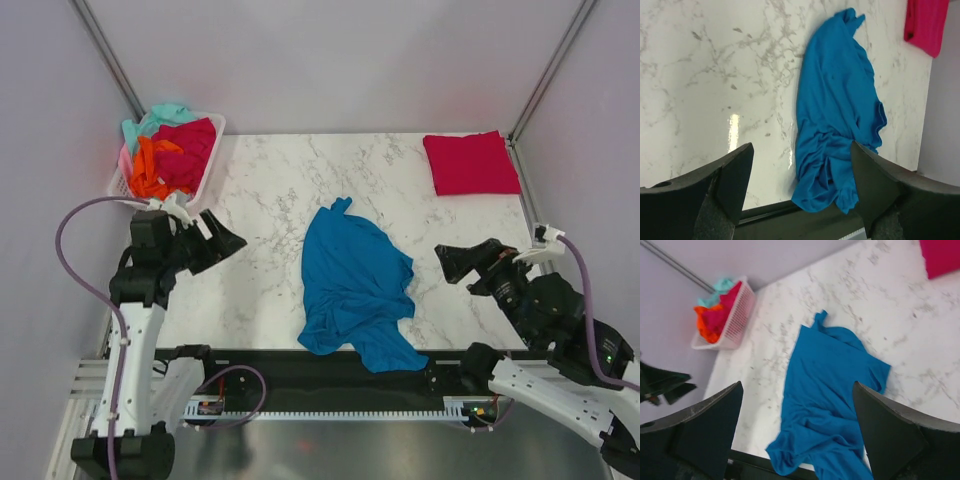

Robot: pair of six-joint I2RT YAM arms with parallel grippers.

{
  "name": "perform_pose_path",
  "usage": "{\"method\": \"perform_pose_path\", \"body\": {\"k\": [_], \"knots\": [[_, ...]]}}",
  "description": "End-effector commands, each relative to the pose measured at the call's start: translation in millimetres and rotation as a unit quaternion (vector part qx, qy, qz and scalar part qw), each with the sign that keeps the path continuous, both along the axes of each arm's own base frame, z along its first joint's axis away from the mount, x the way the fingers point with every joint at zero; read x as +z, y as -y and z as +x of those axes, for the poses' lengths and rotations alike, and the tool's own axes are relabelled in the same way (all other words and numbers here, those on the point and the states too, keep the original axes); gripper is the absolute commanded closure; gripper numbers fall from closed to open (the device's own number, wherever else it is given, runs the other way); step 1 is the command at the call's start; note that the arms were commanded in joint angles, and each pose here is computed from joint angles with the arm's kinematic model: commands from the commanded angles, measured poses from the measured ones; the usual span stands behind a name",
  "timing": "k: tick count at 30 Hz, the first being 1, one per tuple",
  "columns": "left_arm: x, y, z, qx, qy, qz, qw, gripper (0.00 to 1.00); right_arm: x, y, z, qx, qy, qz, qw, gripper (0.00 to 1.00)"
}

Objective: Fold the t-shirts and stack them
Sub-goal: Move the tshirt to the center of the board, then flatten the tshirt out

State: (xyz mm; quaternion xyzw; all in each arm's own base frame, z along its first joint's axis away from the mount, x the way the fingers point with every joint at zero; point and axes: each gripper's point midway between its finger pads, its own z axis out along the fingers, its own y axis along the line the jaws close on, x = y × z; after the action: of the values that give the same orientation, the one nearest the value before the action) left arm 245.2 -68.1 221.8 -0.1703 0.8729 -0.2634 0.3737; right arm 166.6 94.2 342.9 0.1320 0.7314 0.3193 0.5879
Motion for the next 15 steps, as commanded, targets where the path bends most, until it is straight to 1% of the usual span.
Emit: {"method": "perform_pose_path", "body": {"k": [1, 2, 4, 5, 6, 7, 9, 10, 11, 13, 15], "knots": [[12, 39, -33, -0.081, 0.048, -0.022, 0.995, 0.16, -62, 10, 1, -0.035, -0.095, -0.086, 0.991, 0.02], [7, 45, -38, -0.089, 0.047, -0.019, 0.995, 0.16, -72, 4, 4, -0.032, -0.111, -0.101, 0.988, 0.02], [-14, 59, -50, -0.113, 0.019, -0.016, 0.993, 0.16, -100, -13, 5, -0.009, -0.152, -0.127, 0.98, 0.02], [-19, 63, -51, -0.121, 0.013, -0.017, 0.992, 0.15, -119, -26, 9, 0.0, -0.181, -0.154, 0.971, 0.02], [-24, 67, -54, -0.131, 0.007, -0.016, 0.991, 0.15, -140, -40, 5, 0.025, -0.214, -0.162, 0.963, 0.02], [-31, 72, -57, -0.142, -0.002, -0.013, 0.99, 0.15, -154, -47, 4, 0.036, -0.233, -0.169, 0.957, 0.02], [-38, 74, -57, -0.151, -0.009, -0.003, 0.988, 0.15, -179, -64, 4, 0.053, -0.258, -0.168, 0.95, 0.03], [-39, 74, -56, -0.153, -0.009, 0.002, 0.988, 0.15, -177, -80, 5, 0.077, -0.253, -0.138, 0.955, 0.04], [-41, 74, -56, -0.154, -0.009, 0.006, 0.988, 0.14, -180, -87, 4, 0.089, -0.254, -0.128, 0.955, 0.05], [-48, 70, -55, -0.153, -0.007, 0.02, 0.988, 0.14, -190, -101, -3, 0.117, -0.266, -0.113, 0.95, 0.11], [-47, 71, -56, -0.155, -0.001, 0.017, 0.988, 0.14, -202, -115, -9, 0.131, -0.282, -0.127, 0.942, 0.15]]}}
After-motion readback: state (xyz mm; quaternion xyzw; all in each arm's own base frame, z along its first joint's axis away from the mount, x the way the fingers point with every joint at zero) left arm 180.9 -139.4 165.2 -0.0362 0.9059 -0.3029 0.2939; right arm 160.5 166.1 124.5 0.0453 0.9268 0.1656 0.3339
